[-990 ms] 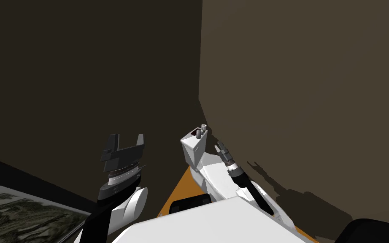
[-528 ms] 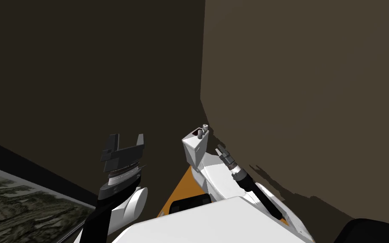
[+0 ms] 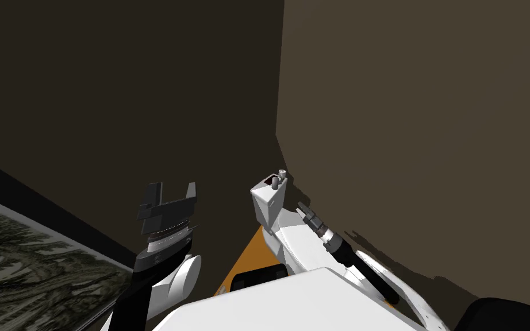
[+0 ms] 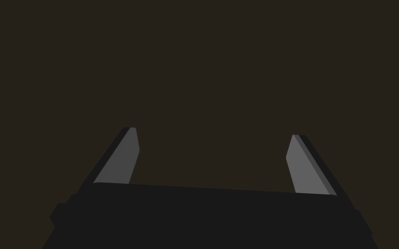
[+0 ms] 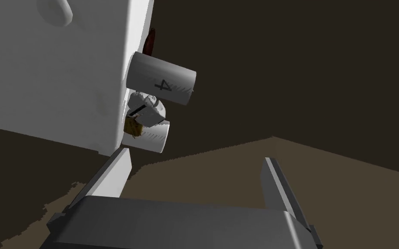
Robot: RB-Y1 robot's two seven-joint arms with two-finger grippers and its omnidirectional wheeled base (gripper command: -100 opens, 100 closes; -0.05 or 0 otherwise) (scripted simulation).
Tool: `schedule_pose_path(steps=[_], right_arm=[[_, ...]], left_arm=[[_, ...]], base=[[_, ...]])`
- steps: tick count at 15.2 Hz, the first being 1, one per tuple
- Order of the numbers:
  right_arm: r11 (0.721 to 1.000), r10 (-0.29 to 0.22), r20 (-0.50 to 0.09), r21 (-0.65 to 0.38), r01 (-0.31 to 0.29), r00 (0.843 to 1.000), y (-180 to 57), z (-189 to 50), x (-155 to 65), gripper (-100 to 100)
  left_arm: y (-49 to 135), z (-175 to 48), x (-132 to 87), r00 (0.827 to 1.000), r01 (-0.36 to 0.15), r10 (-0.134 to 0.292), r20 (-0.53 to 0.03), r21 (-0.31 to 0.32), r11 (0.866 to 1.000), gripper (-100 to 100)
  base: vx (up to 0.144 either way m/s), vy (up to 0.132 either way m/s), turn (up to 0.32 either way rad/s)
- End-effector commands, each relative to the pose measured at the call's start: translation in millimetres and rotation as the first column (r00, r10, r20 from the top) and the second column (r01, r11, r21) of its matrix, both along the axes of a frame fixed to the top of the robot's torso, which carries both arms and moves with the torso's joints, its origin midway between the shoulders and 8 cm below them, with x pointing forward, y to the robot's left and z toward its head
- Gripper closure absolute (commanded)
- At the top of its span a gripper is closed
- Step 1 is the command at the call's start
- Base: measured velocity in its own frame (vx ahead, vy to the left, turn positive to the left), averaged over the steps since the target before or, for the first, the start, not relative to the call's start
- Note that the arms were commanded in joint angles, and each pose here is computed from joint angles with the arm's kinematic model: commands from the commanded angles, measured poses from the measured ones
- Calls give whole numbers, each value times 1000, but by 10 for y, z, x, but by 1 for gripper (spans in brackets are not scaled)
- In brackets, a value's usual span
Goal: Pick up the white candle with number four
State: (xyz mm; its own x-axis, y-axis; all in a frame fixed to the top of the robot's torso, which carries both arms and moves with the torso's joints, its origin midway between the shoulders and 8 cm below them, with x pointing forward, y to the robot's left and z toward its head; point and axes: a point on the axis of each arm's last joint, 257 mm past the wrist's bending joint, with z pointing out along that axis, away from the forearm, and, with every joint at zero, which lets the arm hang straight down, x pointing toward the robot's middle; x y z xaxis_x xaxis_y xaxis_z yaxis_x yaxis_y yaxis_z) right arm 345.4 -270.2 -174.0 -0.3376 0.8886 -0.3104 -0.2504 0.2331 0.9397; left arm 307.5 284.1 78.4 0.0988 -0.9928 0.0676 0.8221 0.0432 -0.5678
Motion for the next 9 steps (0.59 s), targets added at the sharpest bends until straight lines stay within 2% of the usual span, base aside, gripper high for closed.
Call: schedule_pose_path(steps=[1,4,5,8,9], right_arm=[[1000,11,-58,-5,-11,998,-106,-188,-96,-100],[998,41,-71,-53,-44,997,-128,-198,-108,-100],[998,38,-124,-43,-44,992,-234,-362,-193,-100],[993,67,-139,-92,-80,988,-264,-366,-204,-100],[994,58,-191,-77,-74,980,-381,-521,-297,-100]], left_arm=[[0,0,0,1000,0,0,0,0,1000,0],[0,0,0,1000,0,0,0,0,1000,0],[0,0,0,1000,0,0,0,0,1000,0],[0,0,0,1000,0,0,0,0,1000,0],[0,0,0,1000,0,0,0,0,1000,0]], base=[[4,16,112],[3,12,54],[2,17,111],[3,12,53],[6,16,100]])
